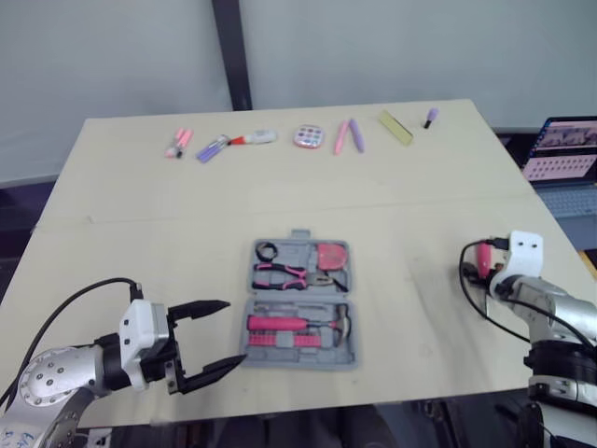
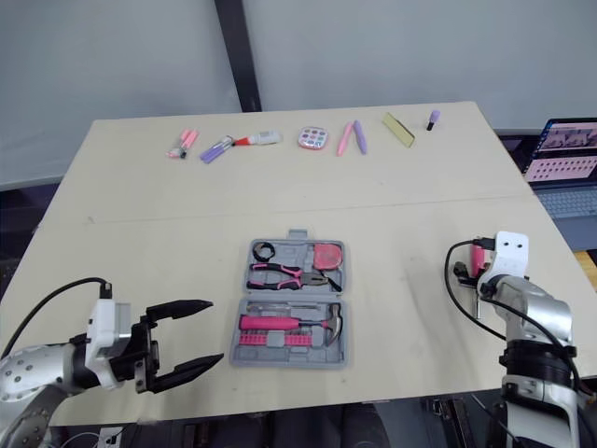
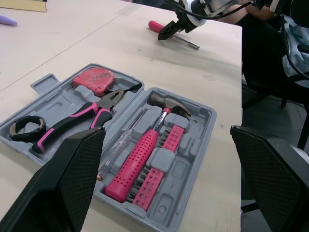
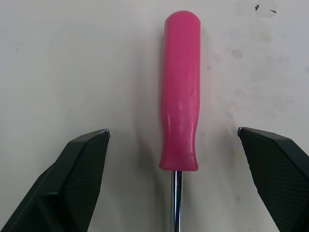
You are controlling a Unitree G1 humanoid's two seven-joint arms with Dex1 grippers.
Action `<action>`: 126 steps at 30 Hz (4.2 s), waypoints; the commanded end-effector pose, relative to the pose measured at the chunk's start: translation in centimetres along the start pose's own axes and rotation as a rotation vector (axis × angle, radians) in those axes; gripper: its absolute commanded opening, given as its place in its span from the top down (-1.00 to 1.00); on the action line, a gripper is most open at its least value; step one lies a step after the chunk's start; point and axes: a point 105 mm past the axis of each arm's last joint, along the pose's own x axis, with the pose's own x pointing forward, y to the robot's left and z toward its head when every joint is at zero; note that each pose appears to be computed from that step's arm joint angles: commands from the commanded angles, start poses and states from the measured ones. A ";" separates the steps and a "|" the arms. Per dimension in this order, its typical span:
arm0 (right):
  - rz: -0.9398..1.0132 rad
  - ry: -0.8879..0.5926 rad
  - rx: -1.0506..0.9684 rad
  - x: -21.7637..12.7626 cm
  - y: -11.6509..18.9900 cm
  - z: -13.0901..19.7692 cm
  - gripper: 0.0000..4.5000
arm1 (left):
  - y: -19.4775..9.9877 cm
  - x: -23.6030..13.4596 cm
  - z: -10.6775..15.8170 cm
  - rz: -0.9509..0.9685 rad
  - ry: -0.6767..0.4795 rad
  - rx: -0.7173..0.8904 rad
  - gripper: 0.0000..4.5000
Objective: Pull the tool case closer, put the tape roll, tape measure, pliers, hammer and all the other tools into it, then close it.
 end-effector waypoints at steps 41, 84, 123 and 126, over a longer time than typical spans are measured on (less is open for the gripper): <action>0.994 0.222 -0.954 -15.8 21.8 0.8 0.82 | 2.5 -5.1 -2.5 0.035 0.072 0.050 -1.00; 1.323 0.352 -1.236 -18.8 32.2 -8.4 0.82 | -0.8 -6.4 -2.1 -0.016 0.258 -0.033 -1.00; 1.556 0.287 -0.995 -21.7 32.1 -4.8 -0.65 | -0.6 -6.6 -1.8 0.017 0.267 -0.033 -1.00; 1.623 0.163 -0.894 -21.5 31.7 -4.5 -0.42 | -0.3 -6.3 -1.7 0.022 0.254 -0.028 -1.00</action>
